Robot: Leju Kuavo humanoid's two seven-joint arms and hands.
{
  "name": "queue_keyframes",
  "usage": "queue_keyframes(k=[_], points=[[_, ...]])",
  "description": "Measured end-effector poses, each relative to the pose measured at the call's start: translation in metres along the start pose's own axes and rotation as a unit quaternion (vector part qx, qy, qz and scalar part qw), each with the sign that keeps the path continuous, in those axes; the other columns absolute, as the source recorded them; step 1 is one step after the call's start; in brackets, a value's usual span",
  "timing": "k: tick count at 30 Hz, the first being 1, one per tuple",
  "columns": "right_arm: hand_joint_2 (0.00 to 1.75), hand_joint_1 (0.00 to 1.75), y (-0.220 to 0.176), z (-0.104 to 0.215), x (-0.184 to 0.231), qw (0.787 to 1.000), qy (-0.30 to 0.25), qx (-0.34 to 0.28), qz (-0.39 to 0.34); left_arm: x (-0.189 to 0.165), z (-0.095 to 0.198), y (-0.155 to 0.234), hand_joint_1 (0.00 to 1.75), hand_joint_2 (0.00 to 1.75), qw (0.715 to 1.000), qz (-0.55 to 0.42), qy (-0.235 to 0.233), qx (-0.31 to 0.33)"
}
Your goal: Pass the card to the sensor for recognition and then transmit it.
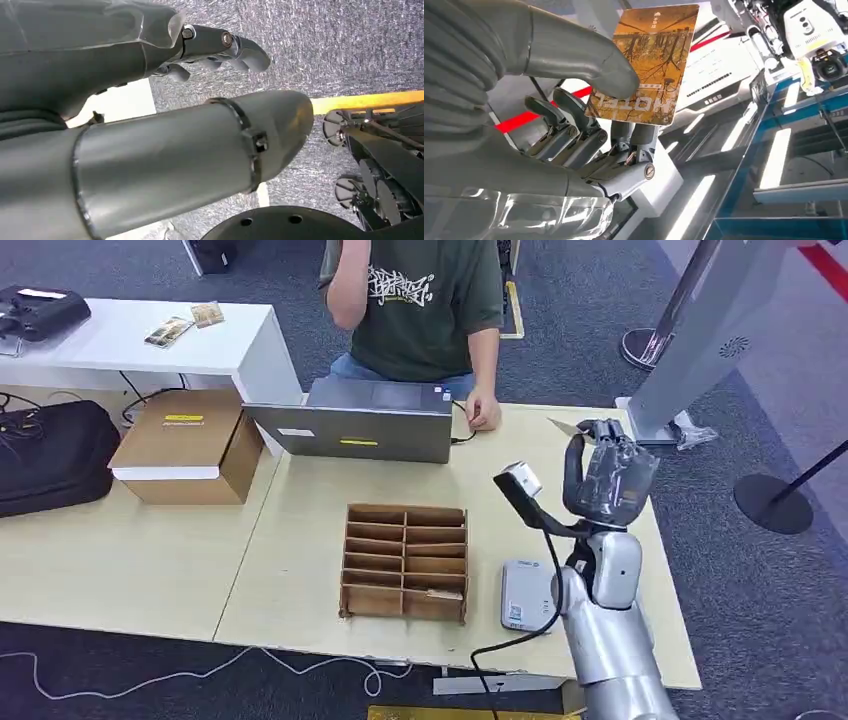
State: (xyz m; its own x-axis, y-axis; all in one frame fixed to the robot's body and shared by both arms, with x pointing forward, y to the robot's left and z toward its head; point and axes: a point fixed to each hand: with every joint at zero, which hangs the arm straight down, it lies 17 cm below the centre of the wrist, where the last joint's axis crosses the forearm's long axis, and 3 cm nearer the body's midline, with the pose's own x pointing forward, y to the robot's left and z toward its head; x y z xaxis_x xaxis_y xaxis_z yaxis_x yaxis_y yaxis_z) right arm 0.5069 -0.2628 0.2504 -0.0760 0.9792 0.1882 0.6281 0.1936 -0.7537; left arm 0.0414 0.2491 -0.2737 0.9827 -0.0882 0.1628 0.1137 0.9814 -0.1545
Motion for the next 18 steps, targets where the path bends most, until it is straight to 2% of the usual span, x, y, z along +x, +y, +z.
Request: queue_keyframes(k=[3, 6, 14, 18], points=[[1.75, 1.75, 0.002, 0.002, -0.007, 0.999, 0.021, 0.003, -0.024, 0.0, 0.0, 0.0, 0.0, 0.0, 1.0, -0.001, 0.0, 0.0], [1.75, 1.75, 0.003, 0.006, -0.016, 0.995, 0.056, 0.011, -0.08, 0.0, 0.0, 0.0, 0.0, 0.0, 1.0, 0.0, 0.0, 0.0], [1.75, 1.75, 0.01, 0.02, -0.026, 0.96, 0.129, 0.062, -0.239, 0.0, 0.0, 0.0, 0.0, 0.0, 1.0, 0.004, -0.001, 0.002], [1.75, 1.75, 0.007, 0.025, -0.033, 0.944, 0.149, 0.07, -0.285, 0.0, 0.0, 0.001, 0.0, 0.0, 1.0, 0.004, -0.001, 0.004]])
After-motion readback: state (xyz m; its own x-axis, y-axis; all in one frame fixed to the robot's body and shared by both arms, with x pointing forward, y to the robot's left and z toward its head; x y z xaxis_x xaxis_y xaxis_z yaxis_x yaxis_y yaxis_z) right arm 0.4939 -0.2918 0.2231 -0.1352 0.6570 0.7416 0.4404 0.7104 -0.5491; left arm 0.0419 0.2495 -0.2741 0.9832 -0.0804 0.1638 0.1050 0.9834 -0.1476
